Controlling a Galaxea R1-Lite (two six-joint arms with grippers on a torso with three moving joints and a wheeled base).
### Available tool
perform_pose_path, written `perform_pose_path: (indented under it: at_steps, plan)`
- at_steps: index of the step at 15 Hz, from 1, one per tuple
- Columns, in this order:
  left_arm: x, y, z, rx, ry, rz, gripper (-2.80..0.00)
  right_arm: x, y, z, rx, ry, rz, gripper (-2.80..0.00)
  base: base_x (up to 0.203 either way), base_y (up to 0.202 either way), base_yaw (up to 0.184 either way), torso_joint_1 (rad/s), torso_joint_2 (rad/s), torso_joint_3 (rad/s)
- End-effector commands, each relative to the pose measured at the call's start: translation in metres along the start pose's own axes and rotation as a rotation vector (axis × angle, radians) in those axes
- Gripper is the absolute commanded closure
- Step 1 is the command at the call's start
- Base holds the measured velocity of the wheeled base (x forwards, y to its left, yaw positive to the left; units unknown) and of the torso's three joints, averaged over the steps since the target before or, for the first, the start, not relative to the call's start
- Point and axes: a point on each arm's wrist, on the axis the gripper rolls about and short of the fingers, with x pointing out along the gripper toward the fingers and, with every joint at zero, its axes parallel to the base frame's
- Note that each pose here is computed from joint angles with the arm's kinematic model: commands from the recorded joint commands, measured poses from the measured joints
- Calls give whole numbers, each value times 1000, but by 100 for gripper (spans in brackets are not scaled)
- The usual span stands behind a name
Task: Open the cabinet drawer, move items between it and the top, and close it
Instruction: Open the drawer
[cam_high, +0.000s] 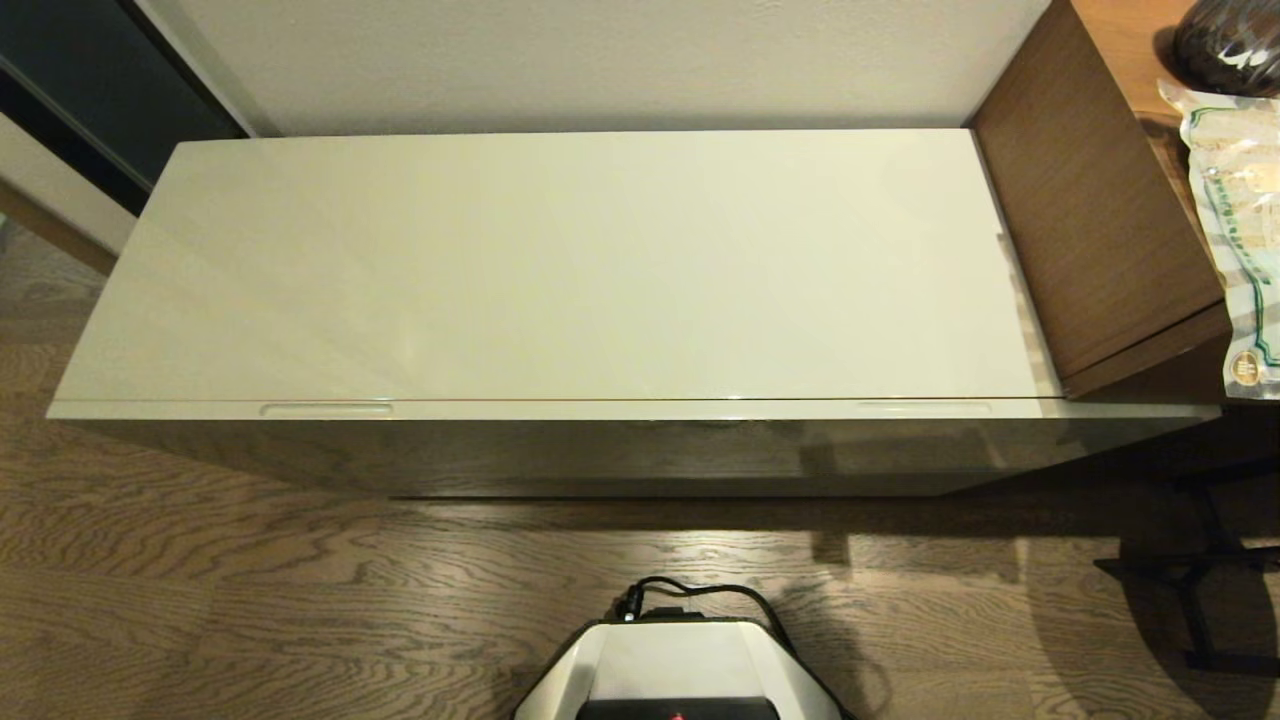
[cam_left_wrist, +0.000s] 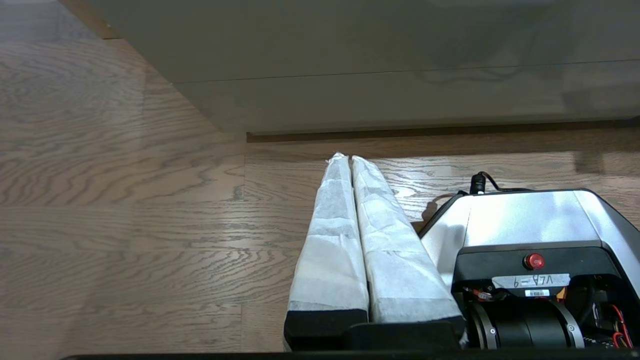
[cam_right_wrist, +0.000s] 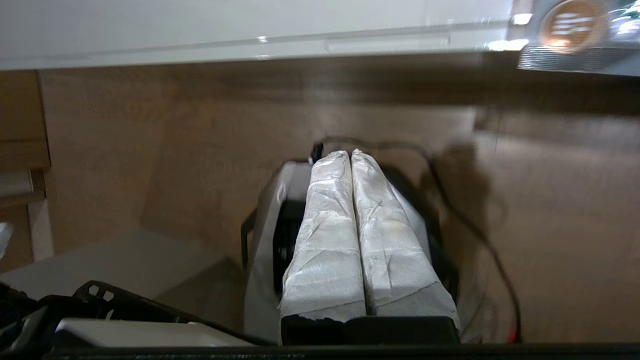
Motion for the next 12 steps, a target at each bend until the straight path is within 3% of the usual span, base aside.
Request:
perform_pose_path:
  at_steps: [1,3,4,5,10,12]
  plan:
    - [0,0,0,0,1,1,0,83,-2,6,36,187,-79,0,0,0,0,0,0,0]
    - [0,0,0,0,1,0,0,115,7,4,38,122,-182,0,0,0,0,0,0,0]
    - [0,0,0,0,1,0,0,132,10,5,21,41,-249,0,0,0,0,0,0,0]
    - [0,0,0,2,2,0,0,142,13,4,13,13,-267,0,0,0,0,0,0,0]
    - [0,0,0,0,1,0,0,166,13,8,-28,-22,-273,0,0,0,0,0,0,0]
    - [0,0,0,0,1,0,0,182,13,0,-71,-13,-352,0,0,0,0,0,0,0]
